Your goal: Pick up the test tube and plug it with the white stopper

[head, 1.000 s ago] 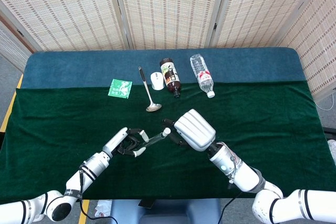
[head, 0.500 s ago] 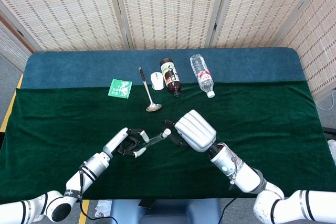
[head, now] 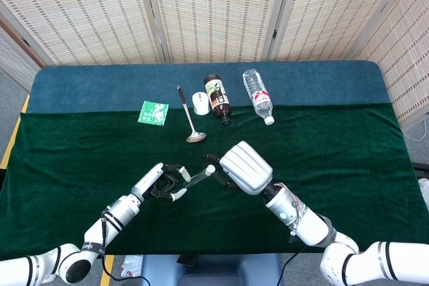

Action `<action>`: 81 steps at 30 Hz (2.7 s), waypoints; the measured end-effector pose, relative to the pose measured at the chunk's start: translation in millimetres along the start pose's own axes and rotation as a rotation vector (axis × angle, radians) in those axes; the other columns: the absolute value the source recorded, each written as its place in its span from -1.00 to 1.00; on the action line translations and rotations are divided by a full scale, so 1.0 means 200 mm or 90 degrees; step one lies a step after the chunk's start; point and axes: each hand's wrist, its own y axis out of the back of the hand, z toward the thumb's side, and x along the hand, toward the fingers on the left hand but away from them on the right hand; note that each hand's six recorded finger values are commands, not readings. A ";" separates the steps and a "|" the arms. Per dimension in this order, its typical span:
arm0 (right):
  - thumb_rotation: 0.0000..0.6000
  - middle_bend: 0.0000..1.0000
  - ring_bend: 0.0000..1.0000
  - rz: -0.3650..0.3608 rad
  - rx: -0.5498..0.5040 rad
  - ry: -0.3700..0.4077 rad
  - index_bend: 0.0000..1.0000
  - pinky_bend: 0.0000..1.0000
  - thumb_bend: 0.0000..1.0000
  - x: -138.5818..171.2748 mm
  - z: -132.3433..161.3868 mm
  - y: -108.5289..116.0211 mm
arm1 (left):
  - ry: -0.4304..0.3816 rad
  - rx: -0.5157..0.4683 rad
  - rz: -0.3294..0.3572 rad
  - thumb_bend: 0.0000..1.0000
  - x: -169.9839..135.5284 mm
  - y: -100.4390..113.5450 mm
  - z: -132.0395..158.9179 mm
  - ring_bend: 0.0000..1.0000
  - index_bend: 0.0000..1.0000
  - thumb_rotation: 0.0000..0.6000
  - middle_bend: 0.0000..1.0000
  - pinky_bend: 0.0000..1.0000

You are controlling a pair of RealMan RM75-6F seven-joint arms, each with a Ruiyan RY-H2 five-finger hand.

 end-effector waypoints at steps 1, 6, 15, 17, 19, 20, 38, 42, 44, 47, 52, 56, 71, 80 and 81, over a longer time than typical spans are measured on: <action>1.00 0.99 1.00 0.000 0.001 0.000 0.57 1.00 0.04 0.00 0.00 0.00 | 0.000 0.000 0.000 0.09 0.00 0.00 0.00 0.87 0.33 1.00 0.91 0.69; 1.00 0.99 1.00 0.005 0.003 0.002 0.57 1.00 0.03 -0.01 0.01 -0.01 | -0.001 -0.003 0.000 0.09 0.00 0.00 0.01 0.87 0.33 1.00 0.91 0.69; 1.00 0.99 1.00 0.013 0.000 0.008 0.57 1.00 0.03 -0.04 0.04 -0.05 | 0.001 -0.008 0.001 0.09 0.01 0.00 0.00 0.87 0.33 1.00 0.91 0.69; 1.00 0.99 1.00 0.014 0.000 0.009 0.57 1.00 0.03 -0.04 0.04 -0.06 | 0.001 -0.009 0.001 0.09 0.01 0.01 0.00 0.87 0.33 1.00 0.91 0.69; 1.00 0.99 1.00 0.015 -0.001 0.010 0.57 1.00 0.04 -0.05 0.05 -0.06 | 0.000 -0.010 0.002 0.09 0.01 0.01 0.00 0.87 0.33 1.00 0.91 0.69; 1.00 0.99 1.00 0.016 -0.001 0.009 0.57 1.00 0.04 -0.05 0.05 -0.07 | 0.000 -0.010 0.002 0.09 0.01 0.01 0.00 0.87 0.33 1.00 0.91 0.69; 1.00 0.99 1.00 0.026 -0.013 0.002 0.57 1.00 0.03 -0.07 0.04 -0.11 | 0.002 -0.012 0.004 0.10 0.00 0.02 0.00 0.88 0.34 1.00 0.91 0.69; 1.00 0.99 1.00 0.030 -0.015 0.000 0.57 1.00 0.04 -0.07 0.04 -0.12 | 0.003 -0.013 0.004 0.10 0.00 0.02 0.00 0.88 0.34 1.00 0.91 0.69; 1.00 0.99 1.00 0.033 -0.015 0.001 0.57 1.00 0.04 -0.07 0.04 -0.13 | 0.003 -0.013 0.004 0.10 0.00 0.02 -0.01 0.88 0.34 1.00 0.91 0.69; 1.00 0.99 1.00 0.037 -0.015 0.000 0.54 1.00 0.03 -0.07 0.04 -0.14 | 0.004 -0.013 0.003 0.10 0.00 0.02 -0.01 0.88 0.34 1.00 0.91 0.69; 1.00 0.99 1.00 0.044 -0.020 -0.003 0.27 1.00 0.03 -0.07 0.03 -0.15 | 0.006 -0.013 0.004 0.10 0.00 0.02 -0.02 0.88 0.34 1.00 0.91 0.69; 1.00 0.99 1.00 0.044 -0.028 -0.003 -0.02 1.00 0.03 -0.07 0.03 -0.15 | 0.008 -0.014 0.004 0.10 0.00 0.03 -0.02 0.88 0.34 1.00 0.91 0.69; 1.00 0.97 1.00 0.041 -0.037 0.002 -0.79 1.00 0.03 -0.06 0.03 -0.14 | 0.015 -0.005 0.006 0.10 -0.01 0.04 -0.04 0.88 0.34 1.00 0.91 0.69; 1.00 0.97 1.00 0.012 -0.033 -0.005 -0.88 1.00 0.04 -0.02 0.00 -0.04 | 0.024 0.076 0.029 0.10 0.00 0.09 -0.08 0.88 0.34 1.00 0.91 0.69; 1.00 0.97 1.00 0.007 -0.031 -0.012 -0.88 1.00 0.04 0.00 -0.03 -0.02 | 0.027 0.098 0.034 0.10 0.00 0.11 -0.09 0.88 0.34 1.00 0.91 0.69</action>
